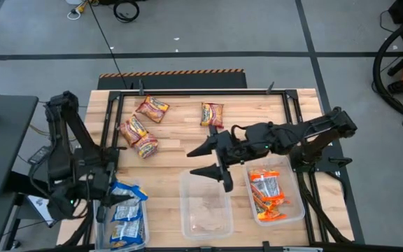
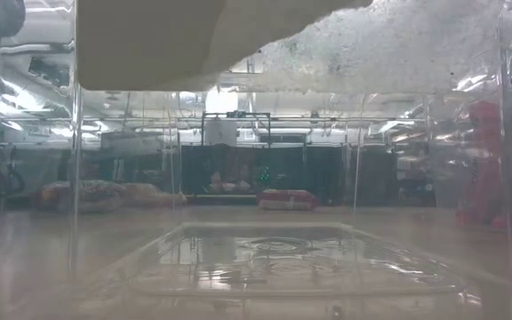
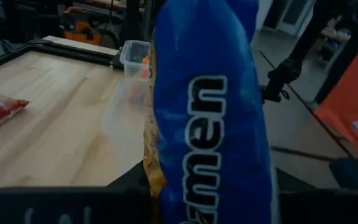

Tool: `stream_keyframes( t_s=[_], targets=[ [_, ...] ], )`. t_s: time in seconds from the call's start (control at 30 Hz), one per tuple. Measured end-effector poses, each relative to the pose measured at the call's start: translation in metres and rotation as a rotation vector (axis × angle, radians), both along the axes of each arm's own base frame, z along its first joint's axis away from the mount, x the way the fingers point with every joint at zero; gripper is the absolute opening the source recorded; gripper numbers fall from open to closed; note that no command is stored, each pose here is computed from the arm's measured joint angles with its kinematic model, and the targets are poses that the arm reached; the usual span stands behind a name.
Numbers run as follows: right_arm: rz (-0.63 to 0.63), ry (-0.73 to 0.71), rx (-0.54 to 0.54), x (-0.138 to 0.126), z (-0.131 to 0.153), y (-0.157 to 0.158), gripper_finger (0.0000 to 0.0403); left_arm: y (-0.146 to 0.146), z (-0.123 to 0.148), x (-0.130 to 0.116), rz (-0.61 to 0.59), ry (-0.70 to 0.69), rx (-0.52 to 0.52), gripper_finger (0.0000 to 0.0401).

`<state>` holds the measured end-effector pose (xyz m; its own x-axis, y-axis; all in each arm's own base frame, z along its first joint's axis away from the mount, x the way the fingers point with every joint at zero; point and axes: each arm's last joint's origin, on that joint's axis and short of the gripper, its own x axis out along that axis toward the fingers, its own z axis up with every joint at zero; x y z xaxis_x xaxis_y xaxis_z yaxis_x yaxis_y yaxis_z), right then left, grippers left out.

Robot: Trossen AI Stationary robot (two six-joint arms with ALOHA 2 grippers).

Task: Sort Maruchan noodles
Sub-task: Put the blue noodle pack into the left transparent bin

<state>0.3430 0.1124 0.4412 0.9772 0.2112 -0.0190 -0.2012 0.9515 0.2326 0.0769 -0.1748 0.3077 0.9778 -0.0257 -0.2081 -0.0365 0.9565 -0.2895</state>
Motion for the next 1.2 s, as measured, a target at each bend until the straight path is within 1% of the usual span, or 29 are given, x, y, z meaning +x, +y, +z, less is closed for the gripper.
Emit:
stream_keyframes(
  t_s=[0.13,0.27,0.47,0.53,0.63,0.77,0.87,1.0,1.1,1.2],
  targets=[
    [0.001,-0.008,0.025,-0.01,0.006,0.006,0.0248,-0.008,-0.018,-0.006,0.005,-0.001,-0.009,0.0122],
    [0.044,0.01,0.078,-0.015,0.006,0.019,0.0248,-0.01,-0.03,-0.009,0.01,0.028,-0.045,0.0122],
    [0.164,0.114,0.144,-0.025,-0.007,0.059,0.0246,-0.012,-0.049,-0.01,-0.009,0.167,-0.046,0.0122],
    [0.175,0.137,0.163,-0.03,-0.011,0.073,0.0243,-0.013,-0.053,-0.011,-0.008,0.196,-0.041,0.0122],
    [0.166,0.152,0.181,-0.04,-0.014,0.095,0.0237,-0.013,-0.06,-0.011,0.008,0.214,0.005,0.0121],
    [0.106,0.158,0.182,-0.051,-0.022,0.121,0.023,-0.014,-0.074,-0.01,0.055,0.247,0.089,0.0124],
    [0.061,0.138,0.186,-0.06,-0.023,0.134,0.0229,-0.014,-0.084,-0.008,0.085,0.305,0.116,0.0141],
    [0.036,0.134,0.182,-0.063,-0.026,0.142,0.0229,-0.012,-0.088,-0.009,0.079,0.39,0.15,0.0173],
    [0.034,0.13,0.186,-0.062,-0.027,0.143,0.0229,-0.009,-0.082,-0.01,0.069,0.457,0.159,0.02],
    [0.038,0.127,0.181,-0.061,-0.028,0.144,0.0229,-0.008,-0.067,-0.011,0.038,0.571,0.175,0.0224]
  ],
)
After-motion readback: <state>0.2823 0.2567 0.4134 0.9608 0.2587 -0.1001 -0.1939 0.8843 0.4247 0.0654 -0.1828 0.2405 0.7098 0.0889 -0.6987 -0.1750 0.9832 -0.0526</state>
